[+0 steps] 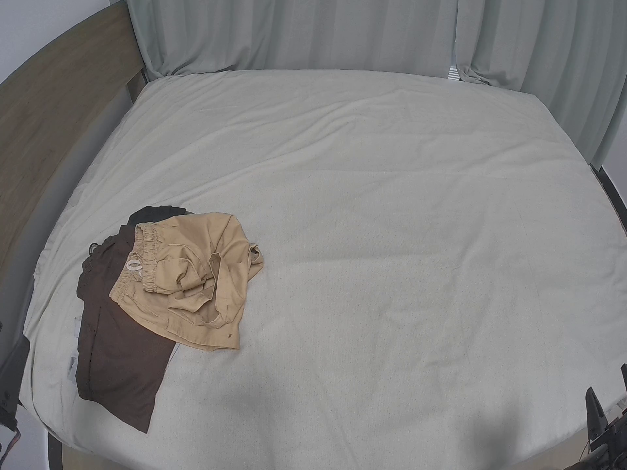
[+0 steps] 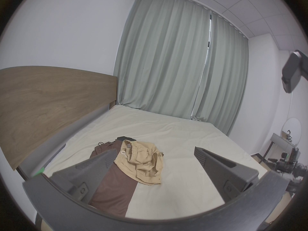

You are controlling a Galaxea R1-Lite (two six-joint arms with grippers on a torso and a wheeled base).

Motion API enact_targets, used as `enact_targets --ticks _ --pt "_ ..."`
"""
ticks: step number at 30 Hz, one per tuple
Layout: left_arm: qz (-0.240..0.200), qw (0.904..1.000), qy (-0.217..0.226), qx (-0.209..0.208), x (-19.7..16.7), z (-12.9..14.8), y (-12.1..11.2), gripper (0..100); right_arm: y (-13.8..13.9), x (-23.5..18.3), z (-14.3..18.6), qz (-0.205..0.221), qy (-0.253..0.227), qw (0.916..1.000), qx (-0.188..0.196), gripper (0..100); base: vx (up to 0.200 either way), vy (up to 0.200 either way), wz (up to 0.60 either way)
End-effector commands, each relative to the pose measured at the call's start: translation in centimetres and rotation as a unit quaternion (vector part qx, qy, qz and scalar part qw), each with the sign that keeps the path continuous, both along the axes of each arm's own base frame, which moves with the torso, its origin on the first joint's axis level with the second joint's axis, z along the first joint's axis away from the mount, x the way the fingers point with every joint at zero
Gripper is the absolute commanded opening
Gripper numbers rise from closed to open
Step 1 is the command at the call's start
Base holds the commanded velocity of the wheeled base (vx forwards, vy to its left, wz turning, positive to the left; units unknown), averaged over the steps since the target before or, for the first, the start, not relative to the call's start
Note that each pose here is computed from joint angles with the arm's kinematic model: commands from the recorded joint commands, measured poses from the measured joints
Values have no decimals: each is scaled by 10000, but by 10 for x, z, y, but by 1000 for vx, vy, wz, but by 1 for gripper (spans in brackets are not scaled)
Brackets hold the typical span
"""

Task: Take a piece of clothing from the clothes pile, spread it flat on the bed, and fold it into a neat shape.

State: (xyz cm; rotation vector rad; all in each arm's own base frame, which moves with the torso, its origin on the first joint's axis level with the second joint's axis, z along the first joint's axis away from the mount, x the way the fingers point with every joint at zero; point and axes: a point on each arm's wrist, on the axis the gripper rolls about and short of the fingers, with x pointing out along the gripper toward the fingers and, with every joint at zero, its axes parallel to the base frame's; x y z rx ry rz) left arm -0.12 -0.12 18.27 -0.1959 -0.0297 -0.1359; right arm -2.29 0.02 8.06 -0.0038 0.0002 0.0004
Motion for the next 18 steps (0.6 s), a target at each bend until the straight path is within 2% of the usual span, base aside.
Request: enact_targets --ticks 1,18 --pt "-100 9992 364 -119 29 15 -3 100 0 0 -5 6 22 10000 -4 100 0 0 0" --pt "-502 9940 873 -432 63 24 -7 100 0 0 -5 -2 22 10000 -4 100 0 0 0"
